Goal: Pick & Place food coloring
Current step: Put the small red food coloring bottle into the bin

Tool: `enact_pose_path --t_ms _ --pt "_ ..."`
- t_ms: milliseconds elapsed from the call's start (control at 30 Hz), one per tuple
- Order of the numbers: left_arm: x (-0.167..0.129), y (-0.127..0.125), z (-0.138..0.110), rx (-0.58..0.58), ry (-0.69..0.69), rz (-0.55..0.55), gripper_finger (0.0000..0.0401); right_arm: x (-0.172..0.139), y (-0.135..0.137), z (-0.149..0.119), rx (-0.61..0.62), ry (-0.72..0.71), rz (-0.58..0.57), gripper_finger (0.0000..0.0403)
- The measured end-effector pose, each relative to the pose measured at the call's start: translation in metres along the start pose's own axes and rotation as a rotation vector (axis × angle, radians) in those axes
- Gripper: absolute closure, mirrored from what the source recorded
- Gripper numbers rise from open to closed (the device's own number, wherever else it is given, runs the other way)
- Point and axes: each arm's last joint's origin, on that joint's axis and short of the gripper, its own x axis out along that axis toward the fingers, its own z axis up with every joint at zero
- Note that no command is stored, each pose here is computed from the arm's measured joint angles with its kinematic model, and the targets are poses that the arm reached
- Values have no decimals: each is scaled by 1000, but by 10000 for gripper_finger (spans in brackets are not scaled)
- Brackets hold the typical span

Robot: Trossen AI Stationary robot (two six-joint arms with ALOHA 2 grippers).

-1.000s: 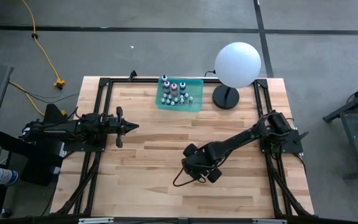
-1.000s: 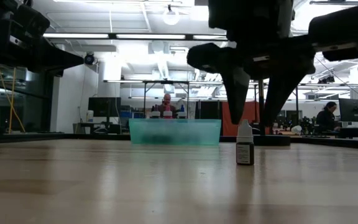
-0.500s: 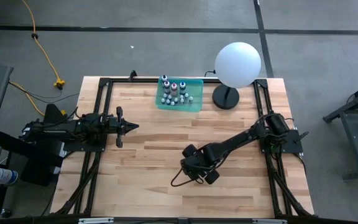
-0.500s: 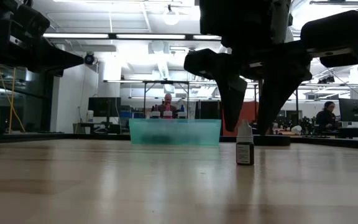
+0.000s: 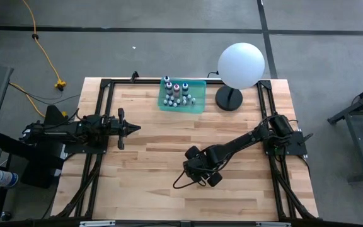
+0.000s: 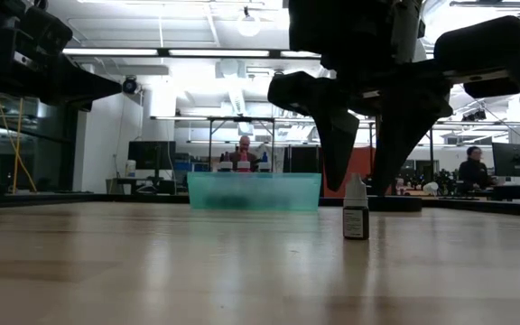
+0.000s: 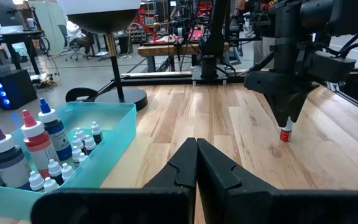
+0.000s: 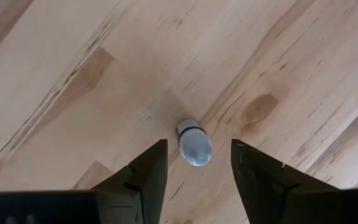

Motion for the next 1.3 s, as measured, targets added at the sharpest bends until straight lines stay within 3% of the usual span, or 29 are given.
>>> enact_pose_path --t_ms 200,800,1067,1300 --pt "0 0 0 0 0 0 401 0 0 0 -1 0 0 246" --pt "0 0 0 0 0 0 401 -1 0 0 14 -5 11 363" --pt "0 0 0 0 0 1 401 -4 0 0 40 10 18 361" --pt "0 0 0 0 0 1 401 -34 -13 11 92 16 20 367"
